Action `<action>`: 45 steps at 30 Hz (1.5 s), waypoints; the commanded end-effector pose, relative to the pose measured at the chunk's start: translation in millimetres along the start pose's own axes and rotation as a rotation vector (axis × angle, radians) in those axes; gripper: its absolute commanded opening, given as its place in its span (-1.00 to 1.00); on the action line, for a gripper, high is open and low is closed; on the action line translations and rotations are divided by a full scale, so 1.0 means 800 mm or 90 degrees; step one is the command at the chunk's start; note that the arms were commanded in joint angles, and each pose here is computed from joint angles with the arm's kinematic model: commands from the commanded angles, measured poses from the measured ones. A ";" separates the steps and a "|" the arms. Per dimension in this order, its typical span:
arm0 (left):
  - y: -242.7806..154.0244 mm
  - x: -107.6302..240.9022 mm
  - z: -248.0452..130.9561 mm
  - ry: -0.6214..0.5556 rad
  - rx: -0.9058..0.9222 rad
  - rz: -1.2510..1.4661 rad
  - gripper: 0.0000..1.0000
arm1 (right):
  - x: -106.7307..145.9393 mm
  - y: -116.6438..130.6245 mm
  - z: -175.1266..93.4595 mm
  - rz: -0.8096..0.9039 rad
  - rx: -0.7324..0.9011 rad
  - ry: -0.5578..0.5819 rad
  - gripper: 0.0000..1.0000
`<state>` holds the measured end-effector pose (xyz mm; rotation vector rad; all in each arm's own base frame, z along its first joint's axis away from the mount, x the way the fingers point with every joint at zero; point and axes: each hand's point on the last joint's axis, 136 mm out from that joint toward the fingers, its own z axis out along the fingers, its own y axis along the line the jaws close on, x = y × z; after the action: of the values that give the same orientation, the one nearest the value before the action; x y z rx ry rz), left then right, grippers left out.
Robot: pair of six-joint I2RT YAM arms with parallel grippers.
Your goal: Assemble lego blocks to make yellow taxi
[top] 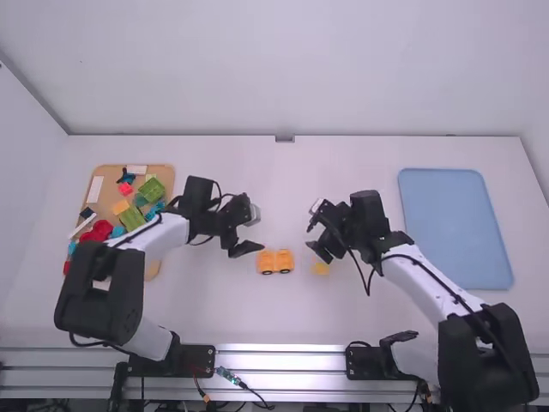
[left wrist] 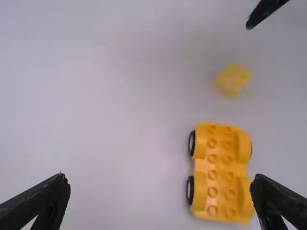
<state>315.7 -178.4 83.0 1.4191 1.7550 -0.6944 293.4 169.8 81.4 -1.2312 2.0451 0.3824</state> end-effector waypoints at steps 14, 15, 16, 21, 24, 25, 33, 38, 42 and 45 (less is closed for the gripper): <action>-0.077 0.007 0.011 -0.172 0.032 0.041 0.98 | 0.075 0.065 0.041 -0.015 -0.062 -0.079 0.98; -0.075 0.008 0.011 -0.172 0.023 0.032 0.98 | 0.077 0.066 0.041 -0.016 -0.064 -0.078 1.00; -0.074 0.008 0.011 -0.175 0.019 0.026 0.98 | 0.079 0.066 0.041 -0.015 -0.063 -0.075 0.98; -0.078 0.009 0.010 -0.181 0.016 0.026 0.98 | 0.093 0.057 0.038 0.011 -0.050 -0.053 0.89; -0.079 0.009 0.011 -0.180 0.019 0.024 0.98 | 0.099 0.050 0.036 0.018 -0.050 -0.059 0.87; -0.078 0.009 0.011 -0.180 0.018 0.023 0.98 | 0.101 0.050 0.037 0.020 -0.054 -0.061 0.87; -0.079 0.008 0.011 -0.181 0.020 0.024 0.98 | 0.130 0.055 0.055 0.050 -0.088 -0.052 0.82; -0.079 0.008 0.011 -0.181 0.020 0.024 0.98 | 0.136 0.056 0.058 0.058 -0.092 -0.043 0.46; -0.079 0.009 0.011 -0.180 0.020 0.024 0.98 | 0.137 0.057 0.058 0.053 -0.092 -0.042 0.18; -0.080 0.009 0.012 -0.180 0.021 0.023 0.98 | 0.137 0.058 0.058 0.043 -0.094 -0.043 0.10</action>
<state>260.3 -194.5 63.3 1.2946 1.5240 -0.8497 246.2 148.3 -29.2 -1.2071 2.0299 0.5896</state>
